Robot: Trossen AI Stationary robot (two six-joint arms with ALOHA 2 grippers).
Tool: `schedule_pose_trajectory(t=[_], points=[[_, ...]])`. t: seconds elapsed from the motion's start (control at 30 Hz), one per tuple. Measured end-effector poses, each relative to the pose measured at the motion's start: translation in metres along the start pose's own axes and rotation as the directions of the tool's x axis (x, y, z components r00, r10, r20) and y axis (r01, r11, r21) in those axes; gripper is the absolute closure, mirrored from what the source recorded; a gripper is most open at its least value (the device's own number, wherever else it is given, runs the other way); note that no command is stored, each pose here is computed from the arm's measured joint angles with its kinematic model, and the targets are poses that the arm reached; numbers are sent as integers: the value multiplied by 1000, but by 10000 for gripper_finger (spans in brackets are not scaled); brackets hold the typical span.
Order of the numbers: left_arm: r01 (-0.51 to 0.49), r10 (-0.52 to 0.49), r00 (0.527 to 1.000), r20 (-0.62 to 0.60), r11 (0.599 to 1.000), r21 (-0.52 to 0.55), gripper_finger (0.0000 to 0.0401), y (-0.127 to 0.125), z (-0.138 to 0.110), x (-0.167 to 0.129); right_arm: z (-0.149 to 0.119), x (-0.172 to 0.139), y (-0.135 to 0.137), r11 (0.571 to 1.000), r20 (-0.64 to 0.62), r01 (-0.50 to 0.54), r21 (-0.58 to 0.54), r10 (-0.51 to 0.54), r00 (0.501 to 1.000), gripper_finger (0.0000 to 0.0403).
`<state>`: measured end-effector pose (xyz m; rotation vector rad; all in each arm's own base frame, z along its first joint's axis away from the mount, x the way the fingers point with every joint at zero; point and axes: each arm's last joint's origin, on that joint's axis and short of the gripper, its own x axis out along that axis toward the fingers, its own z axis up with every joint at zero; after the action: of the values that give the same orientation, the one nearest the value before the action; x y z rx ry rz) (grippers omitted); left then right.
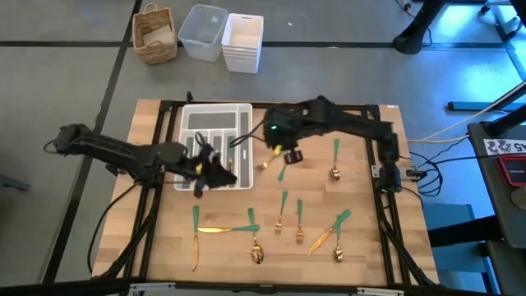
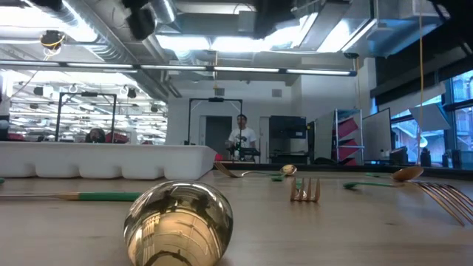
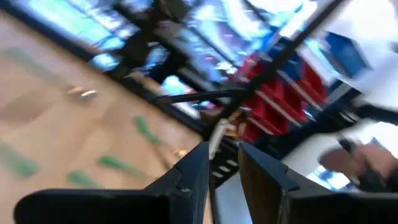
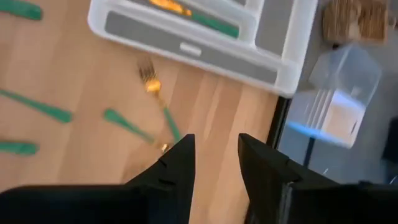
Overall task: Sort silverware
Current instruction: Put the green spoon into the white silverware tray
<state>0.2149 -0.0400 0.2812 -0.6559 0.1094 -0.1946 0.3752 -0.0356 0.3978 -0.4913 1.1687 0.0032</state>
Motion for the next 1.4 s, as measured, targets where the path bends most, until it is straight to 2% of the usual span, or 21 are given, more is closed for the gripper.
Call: schedule_pose_trajectory(t=[0.07,0.17,0.3,0.43,0.57,0.67,0.8,0.97,1.13,1.27,1.33,1.4], points=[[70,-70,998,-3,996,60,319,-5,-7,15,-10,-18,0,998,1,0,61,0,1000,278],[124,-117,992,-53,980,155,319,-16,-16,38,-26,-46,2,982,13,-16,186,14,1000,278],[159,-123,983,-139,945,286,319,-30,-26,69,-41,-78,5,925,119,-100,365,60,991,278],[156,-51,959,-278,916,370,319,-41,-33,94,-52,-109,15,891,231,-210,402,123,965,278],[145,49,904,-424,899,414,319,-46,-42,112,-64,-144,35,871,326,-276,406,144,934,278],[153,89,870,-485,887,437,319,-49,-50,124,-74,-168,53,860,376,-292,420,128,918,278],[164,106,850,-517,877,451,319,-47,-62,138,-83,-190,79,840,411,-292,457,92,907,278],[177,144,823,-549,854,489,318,-36,-76,148,-88,-195,116,773,393,-279,569,41,918,278],[190,217,766,-605,822,537,295,-20,-87,150,-88,-180,154,705,327,-223,673,-14,945,278],[257,267,712,-649,761,595,271,-12,-96,149,-88,-157,182,644,253,-154,749,-64,965,278],[321,279,691,-666,708,629,264,-12,-99,147,-90,-144,194,613,206,-122,781,-69,976,278],[399,285,676,-679,633,663,262,-13,-102,145,-92,-130,206,582,158,-85,809,-75,985,278]])
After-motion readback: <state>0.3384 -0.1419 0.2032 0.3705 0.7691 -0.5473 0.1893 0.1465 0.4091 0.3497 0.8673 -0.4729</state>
